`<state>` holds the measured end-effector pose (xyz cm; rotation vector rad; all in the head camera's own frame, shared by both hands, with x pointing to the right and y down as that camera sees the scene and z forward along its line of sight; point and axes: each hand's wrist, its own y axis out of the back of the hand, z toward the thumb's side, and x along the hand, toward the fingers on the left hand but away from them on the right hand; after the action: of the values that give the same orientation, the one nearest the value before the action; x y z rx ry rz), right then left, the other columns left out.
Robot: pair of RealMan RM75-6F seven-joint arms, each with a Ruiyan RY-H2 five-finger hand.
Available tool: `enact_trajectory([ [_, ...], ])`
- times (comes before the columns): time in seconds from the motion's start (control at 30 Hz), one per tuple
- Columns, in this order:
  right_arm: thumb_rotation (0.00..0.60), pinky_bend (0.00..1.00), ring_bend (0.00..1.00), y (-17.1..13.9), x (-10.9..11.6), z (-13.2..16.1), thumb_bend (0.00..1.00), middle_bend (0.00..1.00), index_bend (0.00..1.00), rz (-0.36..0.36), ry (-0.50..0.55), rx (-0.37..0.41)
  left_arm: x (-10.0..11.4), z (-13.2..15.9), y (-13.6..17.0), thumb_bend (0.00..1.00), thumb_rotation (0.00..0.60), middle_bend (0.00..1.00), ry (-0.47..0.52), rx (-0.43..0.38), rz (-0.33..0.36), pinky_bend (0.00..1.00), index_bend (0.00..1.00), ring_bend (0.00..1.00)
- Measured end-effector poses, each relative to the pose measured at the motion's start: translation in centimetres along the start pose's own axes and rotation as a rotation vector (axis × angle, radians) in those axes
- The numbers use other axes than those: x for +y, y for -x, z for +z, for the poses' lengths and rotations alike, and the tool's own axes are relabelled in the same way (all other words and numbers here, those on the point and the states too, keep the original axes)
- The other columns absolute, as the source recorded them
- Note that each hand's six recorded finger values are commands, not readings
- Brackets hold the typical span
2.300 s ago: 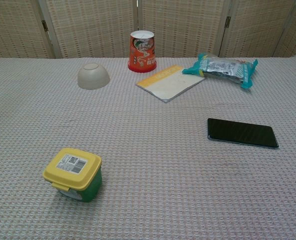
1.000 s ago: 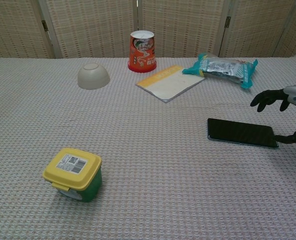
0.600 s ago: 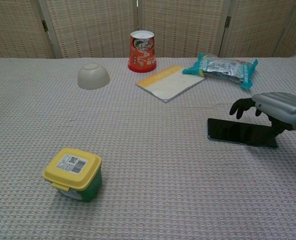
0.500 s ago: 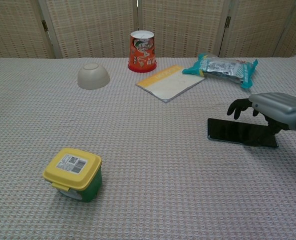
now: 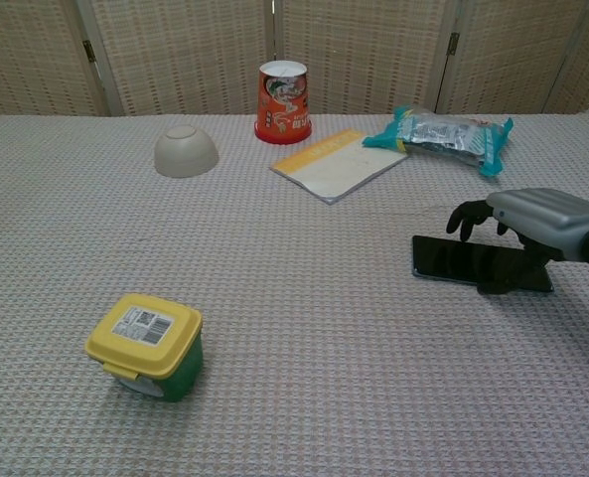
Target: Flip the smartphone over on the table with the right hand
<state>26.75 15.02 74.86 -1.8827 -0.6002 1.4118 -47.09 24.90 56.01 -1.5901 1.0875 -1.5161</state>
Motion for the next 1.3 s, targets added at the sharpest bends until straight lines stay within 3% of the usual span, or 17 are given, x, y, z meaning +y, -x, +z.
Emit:
enact_trajectory([
  [0.2,0.600,0.32,0.21,0.3,-0.2,0.1,0.11,0.33,0.30,0.011,-0.007,0.002,0.1,-0.2,0.0,0.20,0.600,0.22,-0.002,0.007,0.003,0.25,0.28,0.16],
  [0.73,0.600,0.32,0.21,0.7,-0.3,0.3,0.39,0.35,0.32,0.041,-0.014,0.012,0.4,-0.4,0.1,0.20,0.600,0.22,-0.006,0.015,0.010,0.25,0.27,0.16],
  [1.07,0.600,0.32,0.23,-1.0,0.0,1.7,0.45,0.37,0.33,0.119,0.027,0.088,0.5,-0.3,0.1,0.20,0.600,0.22,-0.011,0.013,0.010,0.25,0.27,0.16],
  [1.3,0.600,0.32,0.23,-1.6,0.5,2.1,0.45,0.37,0.33,0.186,0.130,0.101,0.6,-0.1,0.1,0.20,0.600,0.22,-0.015,0.011,0.012,0.25,0.27,0.16],
])
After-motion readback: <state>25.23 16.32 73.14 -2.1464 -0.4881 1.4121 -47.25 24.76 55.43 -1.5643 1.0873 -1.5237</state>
